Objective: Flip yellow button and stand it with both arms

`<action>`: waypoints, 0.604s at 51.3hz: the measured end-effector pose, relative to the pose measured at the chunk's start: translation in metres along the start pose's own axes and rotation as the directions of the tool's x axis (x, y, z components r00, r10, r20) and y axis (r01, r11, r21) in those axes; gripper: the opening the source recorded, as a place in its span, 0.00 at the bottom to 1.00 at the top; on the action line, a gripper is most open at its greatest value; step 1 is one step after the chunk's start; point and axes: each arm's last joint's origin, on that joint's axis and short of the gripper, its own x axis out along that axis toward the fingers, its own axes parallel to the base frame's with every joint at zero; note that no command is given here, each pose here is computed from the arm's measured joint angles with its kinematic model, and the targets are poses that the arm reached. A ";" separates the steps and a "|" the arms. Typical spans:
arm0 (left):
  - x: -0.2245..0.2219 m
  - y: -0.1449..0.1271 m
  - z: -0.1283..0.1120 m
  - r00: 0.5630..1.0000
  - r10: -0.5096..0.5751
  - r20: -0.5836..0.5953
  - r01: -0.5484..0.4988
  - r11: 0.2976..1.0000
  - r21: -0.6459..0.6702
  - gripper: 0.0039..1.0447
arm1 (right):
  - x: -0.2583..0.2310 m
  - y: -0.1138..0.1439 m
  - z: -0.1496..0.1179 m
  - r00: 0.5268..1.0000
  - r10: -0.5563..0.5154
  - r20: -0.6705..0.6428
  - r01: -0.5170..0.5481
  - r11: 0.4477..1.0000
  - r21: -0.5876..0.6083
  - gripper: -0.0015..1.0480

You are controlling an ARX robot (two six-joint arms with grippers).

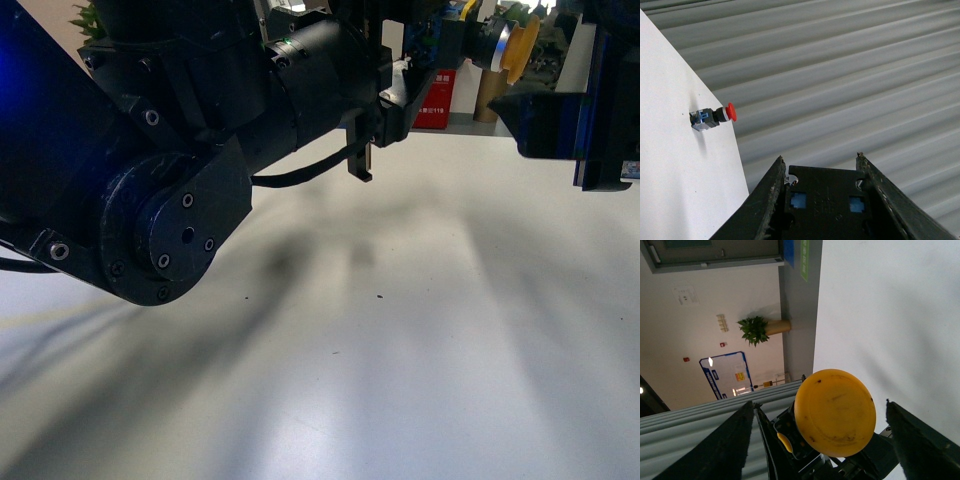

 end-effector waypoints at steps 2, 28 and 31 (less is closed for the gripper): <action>0.000 0.000 0.000 1.000 0.000 0.000 0.000 1.000 0.000 0.34 | 0.000 0.000 0.000 1.000 0.001 0.000 -0.001 1.000 0.000 0.68; 0.000 0.000 0.001 1.000 0.000 0.013 0.000 1.000 -0.005 0.34 | 0.001 -0.001 -0.001 1.000 -0.003 0.002 0.003 1.000 -0.001 0.31; 0.000 0.000 0.001 1.000 -0.001 0.010 0.001 1.000 -0.005 0.45 | 0.001 -0.001 -0.001 1.000 -0.001 0.003 0.001 1.000 -0.003 0.30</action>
